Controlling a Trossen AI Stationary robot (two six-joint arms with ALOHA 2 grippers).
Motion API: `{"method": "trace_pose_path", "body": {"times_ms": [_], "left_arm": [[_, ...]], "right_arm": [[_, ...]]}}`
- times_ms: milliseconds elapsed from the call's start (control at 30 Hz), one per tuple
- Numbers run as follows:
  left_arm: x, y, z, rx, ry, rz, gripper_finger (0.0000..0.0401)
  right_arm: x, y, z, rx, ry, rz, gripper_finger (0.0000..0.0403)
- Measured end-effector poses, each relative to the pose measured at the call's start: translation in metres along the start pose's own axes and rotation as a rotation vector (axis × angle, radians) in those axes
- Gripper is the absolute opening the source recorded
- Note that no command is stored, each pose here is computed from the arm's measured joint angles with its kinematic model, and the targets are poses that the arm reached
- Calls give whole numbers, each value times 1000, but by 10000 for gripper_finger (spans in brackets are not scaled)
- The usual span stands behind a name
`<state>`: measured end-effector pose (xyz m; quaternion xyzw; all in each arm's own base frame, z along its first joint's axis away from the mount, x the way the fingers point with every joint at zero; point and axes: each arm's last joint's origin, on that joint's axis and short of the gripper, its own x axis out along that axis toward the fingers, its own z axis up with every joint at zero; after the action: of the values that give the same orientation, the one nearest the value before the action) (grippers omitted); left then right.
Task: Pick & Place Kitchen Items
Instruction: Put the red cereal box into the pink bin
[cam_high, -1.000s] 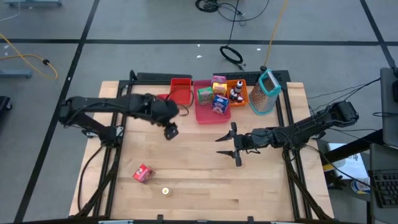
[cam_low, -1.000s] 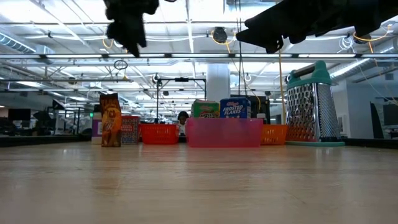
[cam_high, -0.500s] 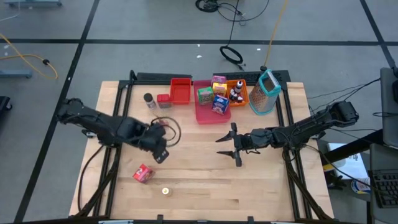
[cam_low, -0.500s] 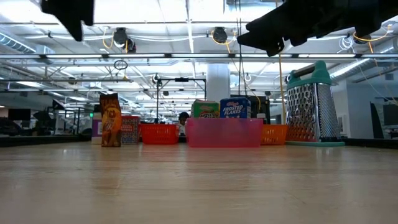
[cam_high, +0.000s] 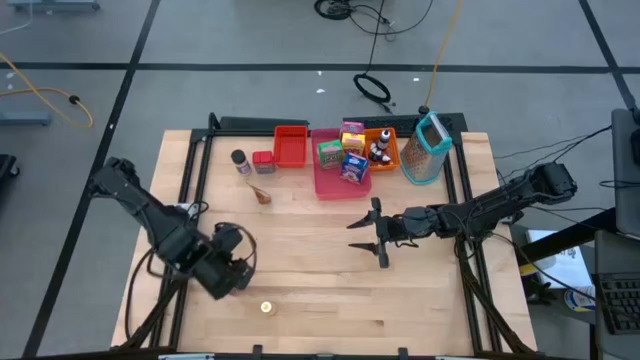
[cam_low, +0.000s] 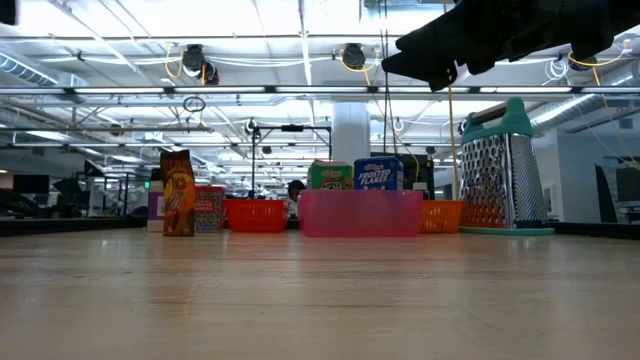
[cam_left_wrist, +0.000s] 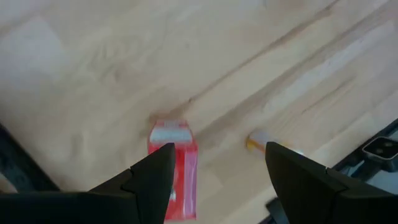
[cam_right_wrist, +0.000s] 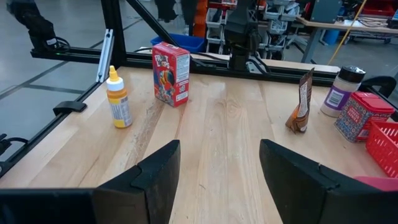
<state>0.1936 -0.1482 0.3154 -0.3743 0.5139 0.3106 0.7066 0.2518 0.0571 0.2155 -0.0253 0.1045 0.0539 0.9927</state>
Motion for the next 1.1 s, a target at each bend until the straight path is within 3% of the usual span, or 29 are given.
{"method": "trace_pose_path", "body": {"times_ms": [433, 767, 1100], "left_arm": [[24, -11, -38, -69, 84, 132, 253], [38, -10, -45, -82, 102, 277, 253], [46, -13, -48, -20, 110, 314, 253]], "right_arm": [[0, 0, 1, 1, -9, 0, 212], [0, 0, 1, -2, -9, 0, 212], [0, 0, 1, -2, -10, 0, 212]]}}
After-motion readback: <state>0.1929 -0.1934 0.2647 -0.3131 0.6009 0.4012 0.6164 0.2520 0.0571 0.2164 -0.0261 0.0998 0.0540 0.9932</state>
